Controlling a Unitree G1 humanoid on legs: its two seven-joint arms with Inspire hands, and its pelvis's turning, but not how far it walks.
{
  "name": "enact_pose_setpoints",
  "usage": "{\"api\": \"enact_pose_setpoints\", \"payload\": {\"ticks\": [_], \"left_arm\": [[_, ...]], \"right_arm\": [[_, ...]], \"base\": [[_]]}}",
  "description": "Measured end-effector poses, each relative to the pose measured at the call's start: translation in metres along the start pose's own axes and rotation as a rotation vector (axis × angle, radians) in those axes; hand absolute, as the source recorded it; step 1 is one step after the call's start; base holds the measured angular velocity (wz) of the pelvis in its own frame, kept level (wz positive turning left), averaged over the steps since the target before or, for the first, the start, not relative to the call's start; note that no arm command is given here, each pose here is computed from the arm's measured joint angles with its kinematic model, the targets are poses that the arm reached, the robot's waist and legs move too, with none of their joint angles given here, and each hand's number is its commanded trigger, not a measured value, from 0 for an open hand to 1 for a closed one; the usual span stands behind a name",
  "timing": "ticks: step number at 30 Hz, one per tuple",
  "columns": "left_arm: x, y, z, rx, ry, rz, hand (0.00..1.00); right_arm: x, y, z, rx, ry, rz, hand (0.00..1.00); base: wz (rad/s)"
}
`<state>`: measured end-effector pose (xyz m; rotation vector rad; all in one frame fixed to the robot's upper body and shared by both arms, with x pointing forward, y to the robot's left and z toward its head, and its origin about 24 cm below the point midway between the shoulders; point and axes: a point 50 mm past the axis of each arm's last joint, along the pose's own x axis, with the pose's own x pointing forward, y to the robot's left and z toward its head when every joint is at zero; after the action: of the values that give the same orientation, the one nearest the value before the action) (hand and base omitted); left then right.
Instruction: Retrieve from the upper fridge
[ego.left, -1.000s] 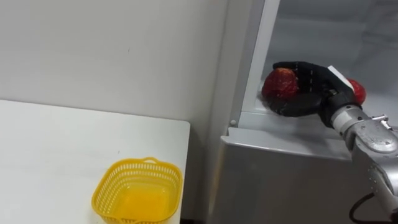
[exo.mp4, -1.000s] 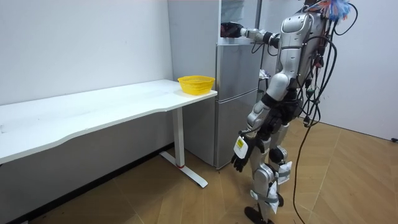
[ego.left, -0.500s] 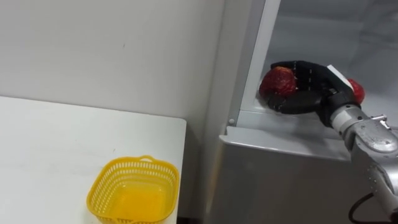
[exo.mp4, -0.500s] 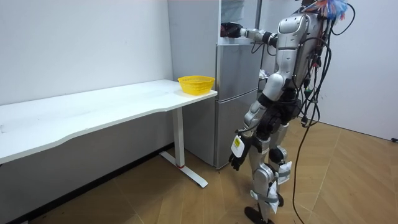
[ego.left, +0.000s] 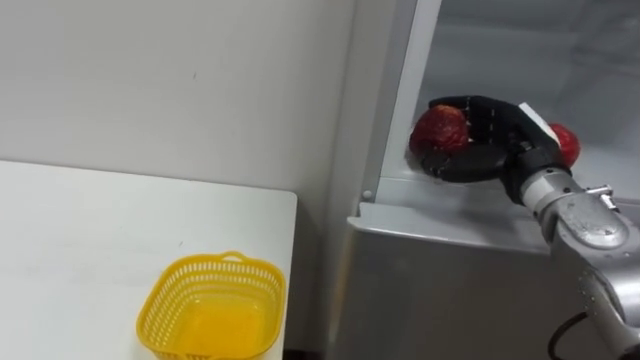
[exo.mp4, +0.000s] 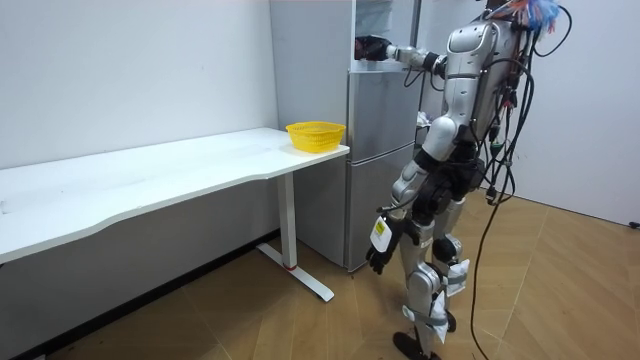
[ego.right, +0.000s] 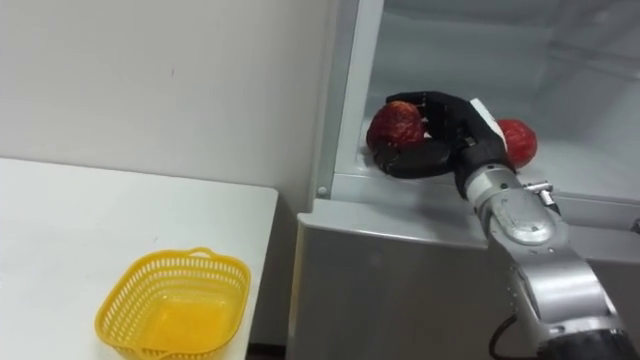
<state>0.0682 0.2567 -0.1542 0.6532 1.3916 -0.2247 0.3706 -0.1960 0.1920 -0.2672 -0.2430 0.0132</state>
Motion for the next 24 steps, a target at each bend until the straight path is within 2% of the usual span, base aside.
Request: {"api": "enact_pose_setpoints", "payload": {"ticks": [6,14,17,24], "left_arm": [[0.0,-0.006,0.007,-0.031,-0.05,0.001,0.0],[0.0,-0.013,0.007,-0.026,-0.081,0.018,0.0],[0.0,-0.016,0.01,0.007,-0.099,0.01,0.0],[0.001,-0.018,0.009,0.007,-0.097,0.016,0.0]], "right_arm": [[-0.024,0.016,0.017,-0.057,-0.139,-0.062,1.0],[-0.058,0.03,0.065,-0.145,-0.442,-0.189,1.0],[-0.066,0.031,0.079,-0.159,-0.547,-0.236,1.0],[-0.076,0.04,0.09,-0.228,-0.657,-0.282,1.0]], "base": [[0.0],[-0.09],[0.0],[0.0]]}}
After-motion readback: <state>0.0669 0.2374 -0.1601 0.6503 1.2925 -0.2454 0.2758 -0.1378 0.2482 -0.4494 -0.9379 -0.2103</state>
